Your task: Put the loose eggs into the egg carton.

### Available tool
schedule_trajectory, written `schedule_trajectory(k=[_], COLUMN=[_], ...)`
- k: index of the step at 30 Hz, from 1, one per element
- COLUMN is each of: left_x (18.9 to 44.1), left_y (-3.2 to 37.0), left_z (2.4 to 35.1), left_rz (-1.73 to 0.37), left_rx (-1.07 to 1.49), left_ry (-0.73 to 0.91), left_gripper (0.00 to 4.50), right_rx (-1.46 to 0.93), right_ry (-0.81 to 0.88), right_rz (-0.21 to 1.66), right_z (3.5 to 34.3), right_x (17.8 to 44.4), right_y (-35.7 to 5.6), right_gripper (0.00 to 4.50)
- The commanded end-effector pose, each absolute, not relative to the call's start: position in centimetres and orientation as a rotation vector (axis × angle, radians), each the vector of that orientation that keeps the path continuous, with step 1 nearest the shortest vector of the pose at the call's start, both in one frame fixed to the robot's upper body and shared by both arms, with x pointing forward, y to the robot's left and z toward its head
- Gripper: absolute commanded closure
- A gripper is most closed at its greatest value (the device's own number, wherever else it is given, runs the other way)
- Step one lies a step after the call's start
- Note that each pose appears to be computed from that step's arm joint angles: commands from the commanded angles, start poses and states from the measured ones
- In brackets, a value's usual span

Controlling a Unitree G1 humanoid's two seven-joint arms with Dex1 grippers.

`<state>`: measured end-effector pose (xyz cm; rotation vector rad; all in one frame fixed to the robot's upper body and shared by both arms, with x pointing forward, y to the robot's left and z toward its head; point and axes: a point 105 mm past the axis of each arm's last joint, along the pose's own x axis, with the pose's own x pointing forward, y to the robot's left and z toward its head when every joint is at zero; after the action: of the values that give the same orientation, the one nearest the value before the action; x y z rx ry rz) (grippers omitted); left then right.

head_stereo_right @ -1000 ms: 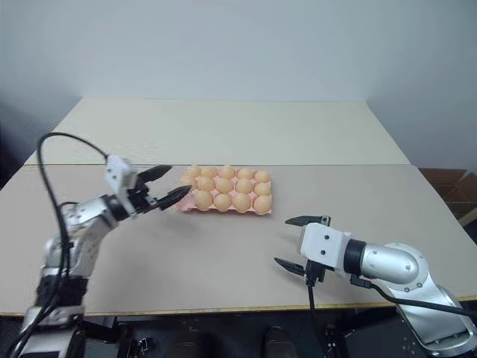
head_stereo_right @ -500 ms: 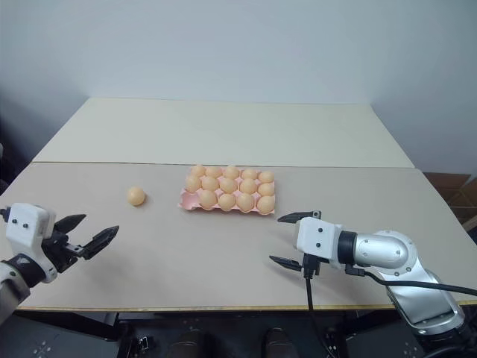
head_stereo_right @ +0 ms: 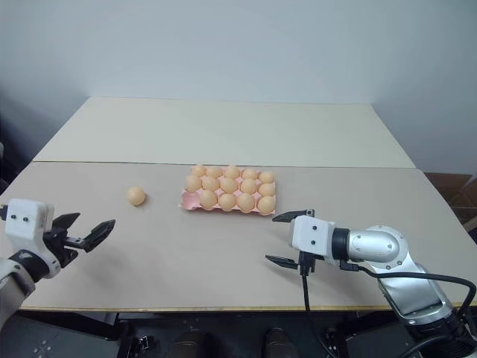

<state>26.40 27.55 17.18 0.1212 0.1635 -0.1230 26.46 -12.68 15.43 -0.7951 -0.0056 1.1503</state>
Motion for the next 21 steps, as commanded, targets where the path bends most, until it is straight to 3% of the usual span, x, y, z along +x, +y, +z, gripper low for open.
schedule_trajectory(k=[1, 11, 21], left_x=[28.2, 35.1, 38.6], left_y=[27.5, 27.5, 26.7], left_z=[18.8, 18.1, 16.4], left_rz=[-0.083, 0.031, -0.042], left_rx=[0.145, 0.089, 0.026], left_ry=[0.038, -0.043, 0.004], left_gripper=[0.03, 0.03, 0.03], right_rx=[-0.818, -0.817, -0.816], right_ry=[-0.057, -0.041, -0.026], right_rz=[1.136, 1.121, 1.089], right_z=[16.4, 16.0, 16.3], right_x=[26.4, 25.9, 25.6], right_y=[-12.5, -12.5, -13.0], right_gripper=[0.00, 0.00, 0.00])
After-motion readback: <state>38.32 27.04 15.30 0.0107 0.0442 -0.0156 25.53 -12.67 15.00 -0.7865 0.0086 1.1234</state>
